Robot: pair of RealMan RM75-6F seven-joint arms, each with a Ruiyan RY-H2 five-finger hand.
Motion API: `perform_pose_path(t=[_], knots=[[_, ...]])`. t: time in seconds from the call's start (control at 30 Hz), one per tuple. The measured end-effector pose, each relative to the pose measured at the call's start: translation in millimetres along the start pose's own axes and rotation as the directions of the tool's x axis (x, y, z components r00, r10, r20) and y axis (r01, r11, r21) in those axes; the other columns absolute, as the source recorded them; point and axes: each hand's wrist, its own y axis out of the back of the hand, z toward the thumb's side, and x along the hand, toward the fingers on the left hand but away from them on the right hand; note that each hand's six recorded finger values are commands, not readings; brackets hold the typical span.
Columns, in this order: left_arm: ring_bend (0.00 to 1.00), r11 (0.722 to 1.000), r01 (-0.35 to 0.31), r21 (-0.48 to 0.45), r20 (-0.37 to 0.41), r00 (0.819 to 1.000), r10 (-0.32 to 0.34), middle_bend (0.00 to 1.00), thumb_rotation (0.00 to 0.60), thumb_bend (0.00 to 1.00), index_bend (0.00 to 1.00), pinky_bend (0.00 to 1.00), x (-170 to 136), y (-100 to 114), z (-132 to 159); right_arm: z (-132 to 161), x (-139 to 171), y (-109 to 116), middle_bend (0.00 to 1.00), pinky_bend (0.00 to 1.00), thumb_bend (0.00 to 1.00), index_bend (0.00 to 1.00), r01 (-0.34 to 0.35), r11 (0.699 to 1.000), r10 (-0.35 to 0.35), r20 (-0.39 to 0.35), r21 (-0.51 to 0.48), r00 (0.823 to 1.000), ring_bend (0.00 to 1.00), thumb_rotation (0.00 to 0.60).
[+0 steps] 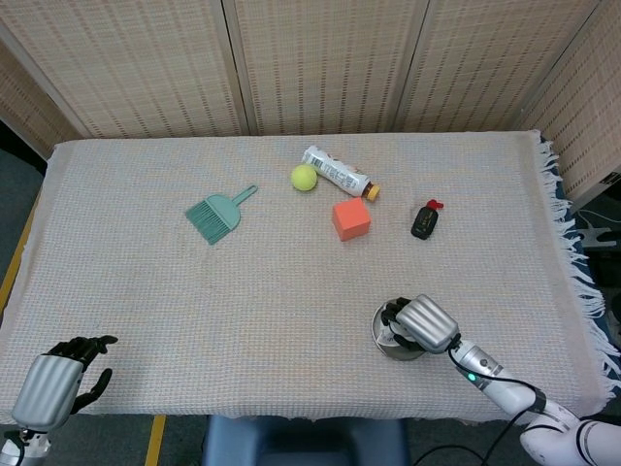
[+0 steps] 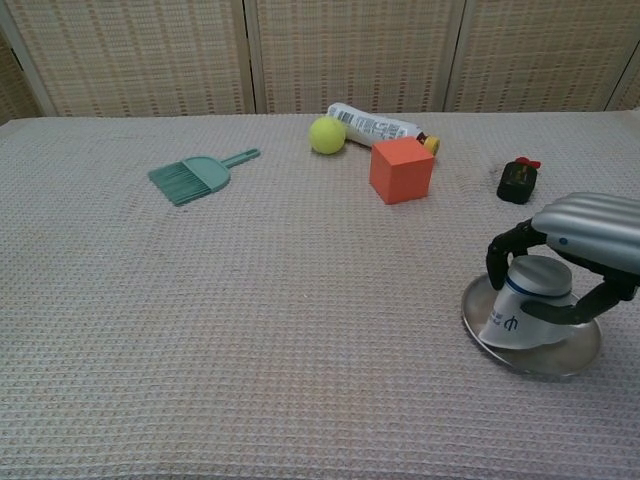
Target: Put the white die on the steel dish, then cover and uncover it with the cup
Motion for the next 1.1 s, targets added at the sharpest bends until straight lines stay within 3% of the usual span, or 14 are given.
perform_pose_path(t=[0.43,0.77,0.9,1.1], knots=[[0.39,1.000,-0.006,-0.004,0.000,1.000,0.006,0.44,0.600,0.36,0.31,0.53,0,2,0,-6,3,-10,0.52,0.78,0.33,0.54,-0.032,0.992,0.030,0.017,0.121,0.999,0.46,0.600],[0.39,1.000,0.000,0.002,0.001,1.000,0.000,0.44,0.600,0.36,0.31,0.53,0,0,1,-35,7,-1,0.52,0.78,0.33,0.54,0.061,0.960,-0.084,0.075,0.272,0.994,0.46,0.600],[0.39,1.000,0.002,0.004,-0.001,1.000,-0.002,0.44,0.600,0.36,0.31,0.53,0,0,0,-33,9,-4,0.52,0.78,0.33,0.54,0.062,0.976,-0.078,0.071,0.208,0.994,0.46,0.600],[0.39,1.000,-0.001,0.002,-0.001,1.000,0.001,0.44,0.600,0.36,0.31,0.53,0,1,0,-24,11,-9,0.52,0.78,0.33,0.54,0.014,1.000,-0.013,0.050,-0.016,0.999,0.46,0.600]])
